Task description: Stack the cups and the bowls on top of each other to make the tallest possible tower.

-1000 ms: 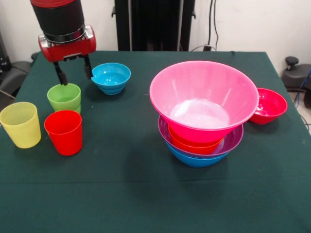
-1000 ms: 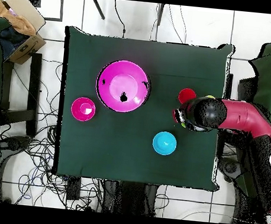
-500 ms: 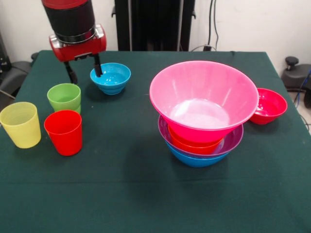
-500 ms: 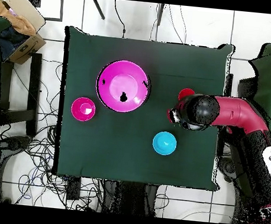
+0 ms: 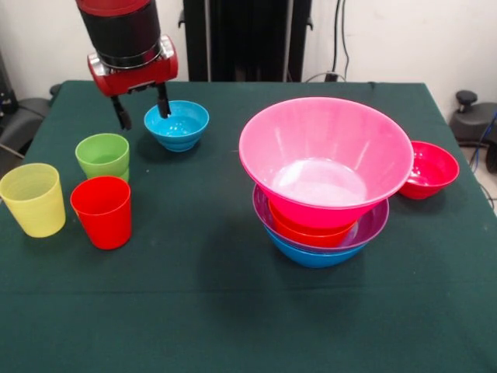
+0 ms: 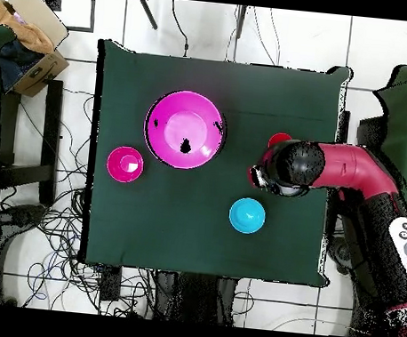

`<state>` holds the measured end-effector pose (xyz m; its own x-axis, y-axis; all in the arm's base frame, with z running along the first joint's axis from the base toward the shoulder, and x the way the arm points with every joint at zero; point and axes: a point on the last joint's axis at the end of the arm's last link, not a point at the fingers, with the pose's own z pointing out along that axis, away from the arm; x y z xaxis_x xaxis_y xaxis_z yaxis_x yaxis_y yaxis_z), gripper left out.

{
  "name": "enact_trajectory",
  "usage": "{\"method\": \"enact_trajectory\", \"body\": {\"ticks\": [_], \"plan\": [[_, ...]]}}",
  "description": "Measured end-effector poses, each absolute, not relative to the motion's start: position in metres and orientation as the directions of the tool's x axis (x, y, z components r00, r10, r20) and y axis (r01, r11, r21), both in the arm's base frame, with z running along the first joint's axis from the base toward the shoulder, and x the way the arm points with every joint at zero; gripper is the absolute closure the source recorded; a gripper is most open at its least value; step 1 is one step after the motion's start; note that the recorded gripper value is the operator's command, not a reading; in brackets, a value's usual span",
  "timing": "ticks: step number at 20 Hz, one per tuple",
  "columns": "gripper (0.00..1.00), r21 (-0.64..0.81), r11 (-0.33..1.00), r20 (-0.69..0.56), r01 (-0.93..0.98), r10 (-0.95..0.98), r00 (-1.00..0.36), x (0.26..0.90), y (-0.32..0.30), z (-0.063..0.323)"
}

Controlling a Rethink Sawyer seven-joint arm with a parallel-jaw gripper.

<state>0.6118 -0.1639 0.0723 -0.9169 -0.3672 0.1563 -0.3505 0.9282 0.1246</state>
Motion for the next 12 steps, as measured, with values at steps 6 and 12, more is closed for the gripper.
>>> {"method": "enact_trajectory", "body": {"ticks": [6, 12], "plan": [[0.0, 0.132, 0.927, 0.188, -0.352, -0.372, -0.909, 0.607, -0.163, 0.067], [0.0, 0.149, 0.921, 0.219, -0.359, -0.385, -0.896, 0.605, -0.153, 0.056]]}}
